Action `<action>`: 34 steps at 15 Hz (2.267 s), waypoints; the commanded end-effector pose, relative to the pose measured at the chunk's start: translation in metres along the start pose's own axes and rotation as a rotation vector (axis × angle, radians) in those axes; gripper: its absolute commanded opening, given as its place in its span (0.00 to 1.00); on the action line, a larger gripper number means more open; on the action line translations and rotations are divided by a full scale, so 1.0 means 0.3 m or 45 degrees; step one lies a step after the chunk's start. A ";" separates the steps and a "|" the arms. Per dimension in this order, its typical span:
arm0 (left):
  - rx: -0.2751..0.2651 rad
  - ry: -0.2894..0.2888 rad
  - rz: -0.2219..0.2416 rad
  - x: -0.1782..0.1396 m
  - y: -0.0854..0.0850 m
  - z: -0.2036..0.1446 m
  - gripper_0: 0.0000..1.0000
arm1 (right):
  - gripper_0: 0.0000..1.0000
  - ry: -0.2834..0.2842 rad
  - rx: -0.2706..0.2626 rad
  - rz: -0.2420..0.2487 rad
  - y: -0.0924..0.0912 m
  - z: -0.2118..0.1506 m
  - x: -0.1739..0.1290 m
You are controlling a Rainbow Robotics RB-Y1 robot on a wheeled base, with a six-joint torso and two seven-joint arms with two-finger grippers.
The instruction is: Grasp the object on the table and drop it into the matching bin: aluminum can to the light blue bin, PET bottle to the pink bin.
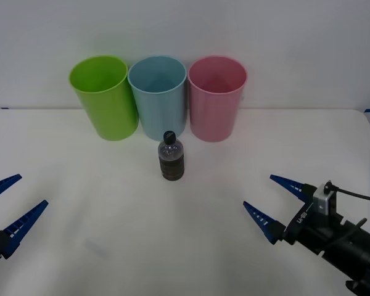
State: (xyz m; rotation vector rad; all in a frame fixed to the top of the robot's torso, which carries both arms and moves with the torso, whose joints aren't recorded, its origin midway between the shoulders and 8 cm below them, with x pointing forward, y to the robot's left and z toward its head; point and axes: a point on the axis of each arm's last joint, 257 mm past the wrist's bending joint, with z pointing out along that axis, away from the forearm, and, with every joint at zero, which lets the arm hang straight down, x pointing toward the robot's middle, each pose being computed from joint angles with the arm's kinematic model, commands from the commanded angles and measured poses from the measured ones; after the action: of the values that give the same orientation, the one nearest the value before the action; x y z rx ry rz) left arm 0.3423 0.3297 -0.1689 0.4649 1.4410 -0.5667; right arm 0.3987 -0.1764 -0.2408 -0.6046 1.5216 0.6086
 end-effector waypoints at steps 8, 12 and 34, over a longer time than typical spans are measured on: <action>0.000 0.000 0.000 0.000 0.000 0.000 1.00 | 1.00 0.021 0.029 -0.038 0.110 0.238 0.030; 0.000 0.000 0.000 0.000 0.000 0.000 1.00 | 1.00 0.032 0.071 -0.064 0.146 0.326 0.035; 0.000 0.000 0.000 0.000 0.000 0.000 1.00 | 1.00 0.077 0.107 -0.111 0.213 0.726 0.066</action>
State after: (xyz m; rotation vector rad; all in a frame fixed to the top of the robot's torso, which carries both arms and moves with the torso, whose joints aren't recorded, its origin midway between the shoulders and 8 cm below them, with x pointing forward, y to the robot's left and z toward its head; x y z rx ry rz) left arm 0.3423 0.3297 -0.1689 0.4649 1.4410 -0.5666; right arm 0.5069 0.0192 -0.2661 -0.6278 1.5577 0.4637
